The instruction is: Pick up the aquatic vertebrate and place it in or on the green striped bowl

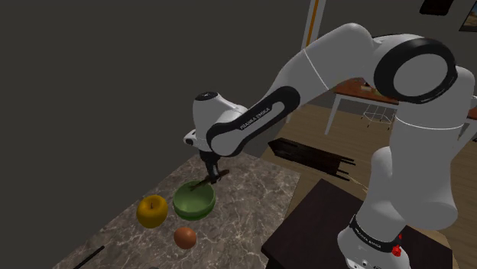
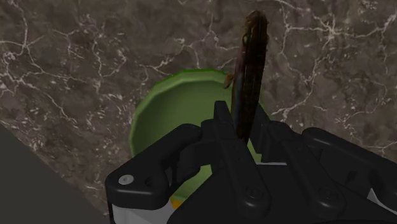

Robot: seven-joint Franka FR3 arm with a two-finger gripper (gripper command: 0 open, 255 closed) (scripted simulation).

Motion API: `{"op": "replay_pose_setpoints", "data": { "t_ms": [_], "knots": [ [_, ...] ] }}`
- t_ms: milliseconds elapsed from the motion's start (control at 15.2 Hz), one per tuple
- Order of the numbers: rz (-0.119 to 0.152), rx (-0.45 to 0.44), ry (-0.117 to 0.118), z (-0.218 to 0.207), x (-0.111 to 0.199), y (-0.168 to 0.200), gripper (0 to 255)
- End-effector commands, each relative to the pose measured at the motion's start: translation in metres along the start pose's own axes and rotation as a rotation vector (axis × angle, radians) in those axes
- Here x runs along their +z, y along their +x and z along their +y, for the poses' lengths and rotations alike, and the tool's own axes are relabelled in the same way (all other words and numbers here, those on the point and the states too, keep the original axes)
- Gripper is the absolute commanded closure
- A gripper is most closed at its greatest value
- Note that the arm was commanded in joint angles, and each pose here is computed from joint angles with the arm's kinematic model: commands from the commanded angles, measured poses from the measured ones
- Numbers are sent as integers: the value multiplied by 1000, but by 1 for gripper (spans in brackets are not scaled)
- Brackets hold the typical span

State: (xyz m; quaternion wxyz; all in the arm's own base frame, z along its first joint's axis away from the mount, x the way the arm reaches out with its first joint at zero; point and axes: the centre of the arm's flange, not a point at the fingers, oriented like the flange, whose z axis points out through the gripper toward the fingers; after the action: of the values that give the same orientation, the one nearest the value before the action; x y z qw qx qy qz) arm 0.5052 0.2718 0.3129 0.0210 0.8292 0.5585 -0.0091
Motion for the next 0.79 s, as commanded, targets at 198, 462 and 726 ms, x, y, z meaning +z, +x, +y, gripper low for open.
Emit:
{"op": "replay_pose_setpoints", "data": {
  "t_ms": [198, 462, 726],
  "knots": [
    [0, 0, 1, 20, 0, 67, 255],
    [0, 0, 1, 19, 21, 68, 255],
    [0, 0, 1, 19, 42, 69, 255]
  ]
}}
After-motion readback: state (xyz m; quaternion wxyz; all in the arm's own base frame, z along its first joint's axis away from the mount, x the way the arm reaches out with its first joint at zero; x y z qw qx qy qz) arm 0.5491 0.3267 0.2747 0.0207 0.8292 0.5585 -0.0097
